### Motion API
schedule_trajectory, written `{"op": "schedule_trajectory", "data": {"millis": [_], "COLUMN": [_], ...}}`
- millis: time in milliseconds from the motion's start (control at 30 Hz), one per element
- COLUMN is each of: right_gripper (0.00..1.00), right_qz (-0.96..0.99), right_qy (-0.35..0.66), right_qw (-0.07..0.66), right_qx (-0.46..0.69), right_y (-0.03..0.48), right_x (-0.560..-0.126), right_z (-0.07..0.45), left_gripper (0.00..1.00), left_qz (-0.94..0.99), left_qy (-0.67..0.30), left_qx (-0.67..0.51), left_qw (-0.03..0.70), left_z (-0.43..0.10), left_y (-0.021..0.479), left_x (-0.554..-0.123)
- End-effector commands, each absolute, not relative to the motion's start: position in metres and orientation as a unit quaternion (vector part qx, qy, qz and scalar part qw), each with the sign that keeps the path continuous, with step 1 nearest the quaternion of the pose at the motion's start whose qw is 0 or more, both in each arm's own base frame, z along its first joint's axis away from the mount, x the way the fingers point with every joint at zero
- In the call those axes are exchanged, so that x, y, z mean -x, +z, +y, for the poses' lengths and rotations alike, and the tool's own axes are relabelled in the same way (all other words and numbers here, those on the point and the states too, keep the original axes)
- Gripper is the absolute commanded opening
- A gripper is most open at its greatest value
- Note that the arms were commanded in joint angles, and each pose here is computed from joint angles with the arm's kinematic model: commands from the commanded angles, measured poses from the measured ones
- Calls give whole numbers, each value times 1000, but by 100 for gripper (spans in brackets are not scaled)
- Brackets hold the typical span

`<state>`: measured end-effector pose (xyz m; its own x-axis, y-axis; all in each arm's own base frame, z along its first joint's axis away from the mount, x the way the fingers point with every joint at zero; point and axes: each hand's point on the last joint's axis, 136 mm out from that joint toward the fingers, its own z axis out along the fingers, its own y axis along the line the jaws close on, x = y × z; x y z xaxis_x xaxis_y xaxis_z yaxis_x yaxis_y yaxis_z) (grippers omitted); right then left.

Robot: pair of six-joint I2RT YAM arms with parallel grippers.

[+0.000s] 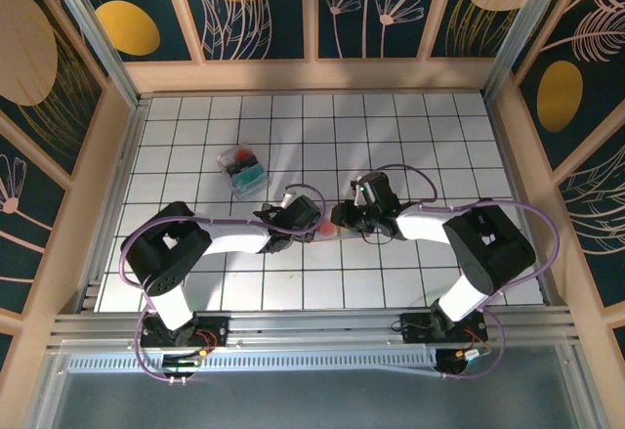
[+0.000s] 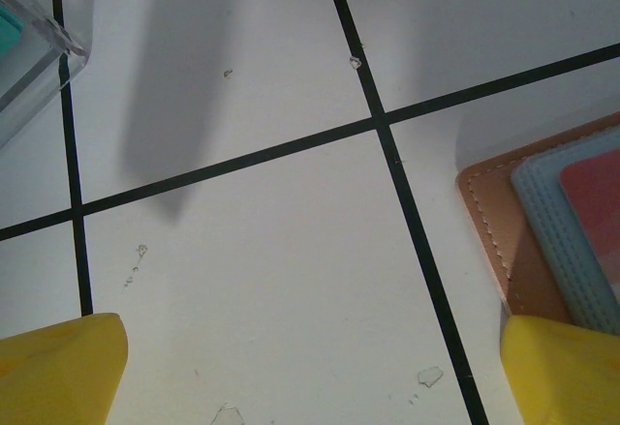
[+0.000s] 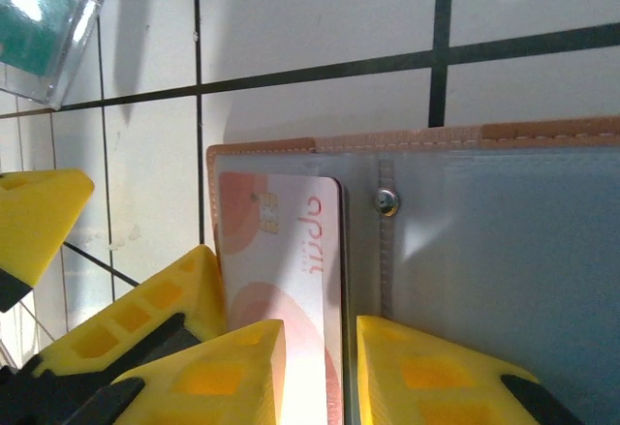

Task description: Take the credit cards out of the card holder

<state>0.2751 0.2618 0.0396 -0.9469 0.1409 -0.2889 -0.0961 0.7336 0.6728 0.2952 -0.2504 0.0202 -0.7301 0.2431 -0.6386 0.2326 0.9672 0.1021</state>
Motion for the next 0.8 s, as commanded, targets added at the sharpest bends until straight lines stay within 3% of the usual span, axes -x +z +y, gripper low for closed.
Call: {"op": "schedule_trajectory", "data": {"millis": [0, 433, 767], "right_gripper": [25, 24, 25], "right_qz": [899, 904, 869], "right_qy": [403, 391, 470], "right_qw": [174, 172, 153], "right_qx": [4, 0, -19], "right_y": [61, 52, 60], "right_x": [-274, -275, -273], "right_z": [273, 270, 278], "left_gripper": [99, 99, 99], "left_qz": [937, 938, 939], "left_qy": [18, 19, 15], "left_qx": [-132, -134, -136], "left_qw": [322, 319, 315], "left_z": [-247, -247, -250], "left_y": [8, 6, 4], "left_x": [-290, -290, -289]}}
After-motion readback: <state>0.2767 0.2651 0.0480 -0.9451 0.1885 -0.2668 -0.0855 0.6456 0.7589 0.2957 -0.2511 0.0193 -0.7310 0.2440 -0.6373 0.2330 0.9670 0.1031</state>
